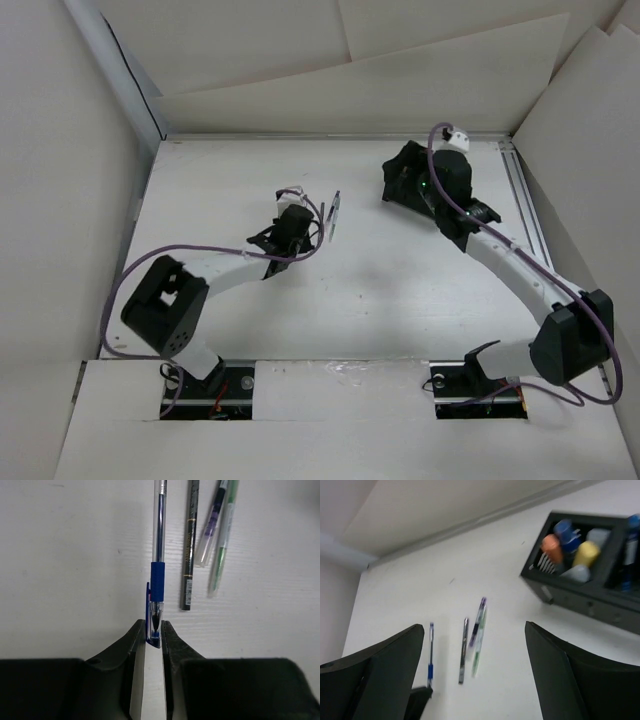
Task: Sort the stationery into containers
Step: Pick up the pen from the center of the board.
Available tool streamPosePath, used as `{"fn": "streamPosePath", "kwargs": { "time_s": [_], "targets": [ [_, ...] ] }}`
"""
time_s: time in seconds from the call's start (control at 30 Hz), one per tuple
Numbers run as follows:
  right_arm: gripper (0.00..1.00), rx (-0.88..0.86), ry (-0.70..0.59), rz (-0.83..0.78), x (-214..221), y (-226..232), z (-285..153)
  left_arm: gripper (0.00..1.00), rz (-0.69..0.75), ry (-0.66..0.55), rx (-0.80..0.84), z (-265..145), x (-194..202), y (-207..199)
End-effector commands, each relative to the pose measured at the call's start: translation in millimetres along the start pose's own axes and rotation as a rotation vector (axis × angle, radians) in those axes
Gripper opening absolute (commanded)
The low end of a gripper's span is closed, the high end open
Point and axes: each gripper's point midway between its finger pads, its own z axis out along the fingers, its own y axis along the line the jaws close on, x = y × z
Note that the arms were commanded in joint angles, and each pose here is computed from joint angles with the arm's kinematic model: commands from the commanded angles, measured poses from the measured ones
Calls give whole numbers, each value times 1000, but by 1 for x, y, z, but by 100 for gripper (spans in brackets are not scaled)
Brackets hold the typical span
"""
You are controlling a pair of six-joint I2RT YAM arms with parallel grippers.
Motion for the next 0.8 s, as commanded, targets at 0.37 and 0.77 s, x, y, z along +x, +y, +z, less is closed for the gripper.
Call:
{"fn": "streamPosePath", "kwargs": {
  "time_s": [0.37, 0.77],
  "targets": [
    [91, -407, 362, 10, 102, 91, -2, 0, -12, -262, 634, -109, -53, -74],
    [59, -464, 413, 43, 122, 100, 11, 0, 18, -221, 744, -118, -42, -89]
  ]
}}
